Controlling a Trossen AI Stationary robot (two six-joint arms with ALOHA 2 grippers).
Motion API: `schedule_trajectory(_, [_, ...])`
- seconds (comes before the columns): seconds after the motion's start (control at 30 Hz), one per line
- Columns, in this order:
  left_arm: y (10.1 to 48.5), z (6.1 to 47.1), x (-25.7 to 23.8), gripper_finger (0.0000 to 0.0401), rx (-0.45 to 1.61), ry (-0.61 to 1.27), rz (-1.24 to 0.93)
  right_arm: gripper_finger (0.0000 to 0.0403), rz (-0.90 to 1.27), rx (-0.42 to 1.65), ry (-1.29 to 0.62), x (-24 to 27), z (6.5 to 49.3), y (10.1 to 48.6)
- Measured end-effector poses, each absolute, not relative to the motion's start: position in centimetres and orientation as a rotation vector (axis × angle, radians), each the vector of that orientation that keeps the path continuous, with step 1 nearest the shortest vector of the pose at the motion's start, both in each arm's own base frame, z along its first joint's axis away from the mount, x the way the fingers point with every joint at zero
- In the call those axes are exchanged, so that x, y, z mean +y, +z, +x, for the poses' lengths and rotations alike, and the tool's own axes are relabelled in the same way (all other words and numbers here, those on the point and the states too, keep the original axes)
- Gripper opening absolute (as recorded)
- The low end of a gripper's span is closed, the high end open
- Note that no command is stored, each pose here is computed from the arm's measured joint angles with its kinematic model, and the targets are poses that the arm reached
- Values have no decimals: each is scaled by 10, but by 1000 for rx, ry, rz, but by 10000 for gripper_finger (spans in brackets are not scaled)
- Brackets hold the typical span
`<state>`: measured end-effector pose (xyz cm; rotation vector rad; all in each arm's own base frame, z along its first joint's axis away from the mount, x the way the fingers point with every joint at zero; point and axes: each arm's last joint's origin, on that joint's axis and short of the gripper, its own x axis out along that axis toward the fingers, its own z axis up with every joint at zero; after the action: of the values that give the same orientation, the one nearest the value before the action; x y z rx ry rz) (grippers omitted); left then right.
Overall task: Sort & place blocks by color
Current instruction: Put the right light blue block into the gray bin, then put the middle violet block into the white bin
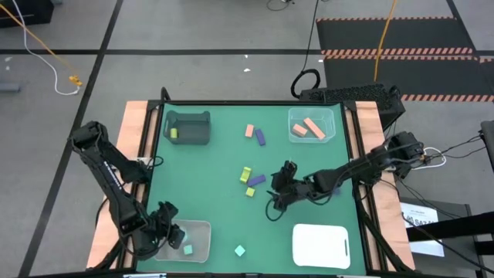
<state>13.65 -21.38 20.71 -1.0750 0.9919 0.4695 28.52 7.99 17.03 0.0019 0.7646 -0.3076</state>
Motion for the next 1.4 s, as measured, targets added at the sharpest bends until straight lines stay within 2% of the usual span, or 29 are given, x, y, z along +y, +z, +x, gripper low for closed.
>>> schedule_trajectory(0.3, [210, 138, -222, 186, 1085, 409, -1167, 295, -70, 798, -225, 56, 294, 170])
schedule_trajectory(0.53, [221, 148, -233, 225, 935, 223, -1207, 295, -92, 799, -191, 33, 307, 161])
schedule_trajectory(0.8, [230, 160, -234, 230, 761, 128, -1151, 293, -47, 856, -119, 8, 317, 136])
schedule_trajectory(1.1, [231, 170, -227, 230, 726, 117, -1076, 280, 27, 866, -40, -5, 326, 113])
schedule_trajectory(1.4, [231, 173, -225, 230, 721, 115, -1046, 272, 56, 828, -6, -6, 330, 113])
